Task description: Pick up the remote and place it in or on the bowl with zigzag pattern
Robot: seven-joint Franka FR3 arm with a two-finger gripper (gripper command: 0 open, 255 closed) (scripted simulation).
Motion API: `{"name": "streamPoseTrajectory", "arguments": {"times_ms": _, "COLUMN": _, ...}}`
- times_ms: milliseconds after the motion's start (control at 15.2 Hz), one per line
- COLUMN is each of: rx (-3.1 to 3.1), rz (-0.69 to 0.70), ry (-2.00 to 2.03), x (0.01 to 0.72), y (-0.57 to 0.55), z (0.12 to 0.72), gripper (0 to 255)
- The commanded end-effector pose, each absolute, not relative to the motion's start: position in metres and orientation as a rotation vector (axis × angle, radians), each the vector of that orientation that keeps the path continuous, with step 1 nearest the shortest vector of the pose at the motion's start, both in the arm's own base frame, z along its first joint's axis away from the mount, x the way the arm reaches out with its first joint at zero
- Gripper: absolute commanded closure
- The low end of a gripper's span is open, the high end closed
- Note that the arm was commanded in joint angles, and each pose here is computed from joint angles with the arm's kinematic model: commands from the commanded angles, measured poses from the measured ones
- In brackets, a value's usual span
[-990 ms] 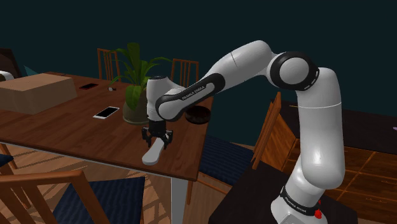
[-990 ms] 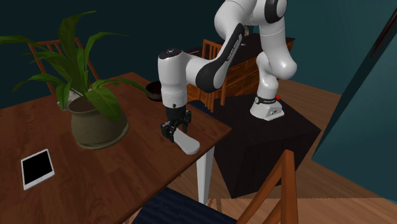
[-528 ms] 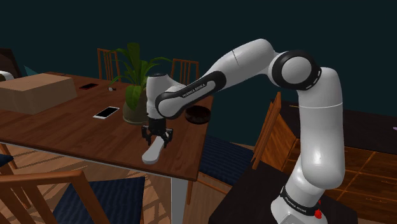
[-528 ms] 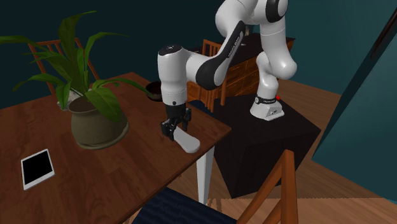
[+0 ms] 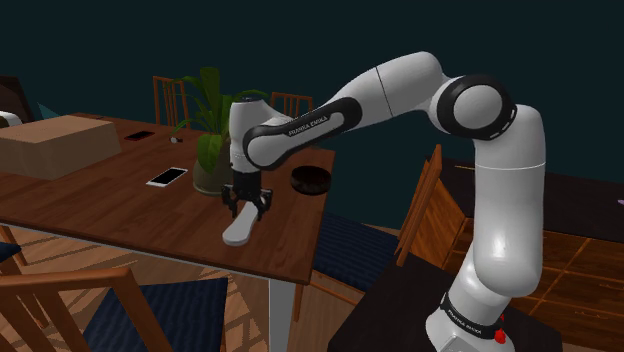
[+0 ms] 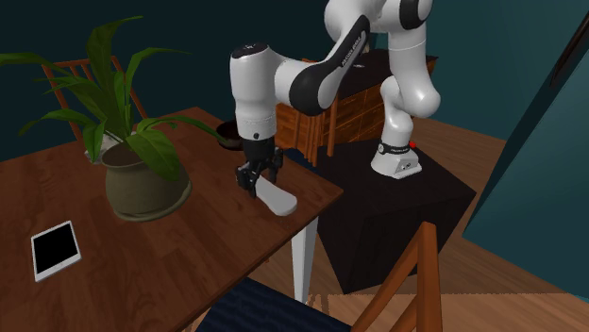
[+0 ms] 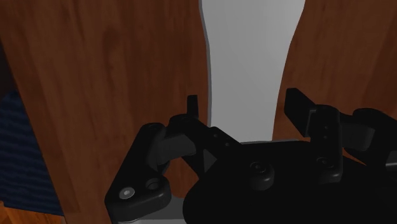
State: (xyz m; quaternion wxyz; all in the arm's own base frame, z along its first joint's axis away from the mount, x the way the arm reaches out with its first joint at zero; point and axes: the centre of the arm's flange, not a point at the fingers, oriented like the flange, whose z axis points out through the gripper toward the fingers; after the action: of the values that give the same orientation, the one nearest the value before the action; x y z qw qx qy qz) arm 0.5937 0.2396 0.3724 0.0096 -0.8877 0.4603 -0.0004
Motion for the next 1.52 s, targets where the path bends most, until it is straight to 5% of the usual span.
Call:
{"name": "streamPoseTrajectory", "arguments": {"times_ms": 0, "rx": -2.772, "rz": -0.001, "ry": 1.437, "x": 0.594, "y": 0.24, "z": 0.383, "gripper": 255}}
{"name": "streamPoseTrajectory", "arguments": {"times_ms": 1452, "rx": -2.772, "rz": -0.001, "ry": 1.437, "x": 0.602, "y": 0.174, "z": 0.472, "gripper": 255}}
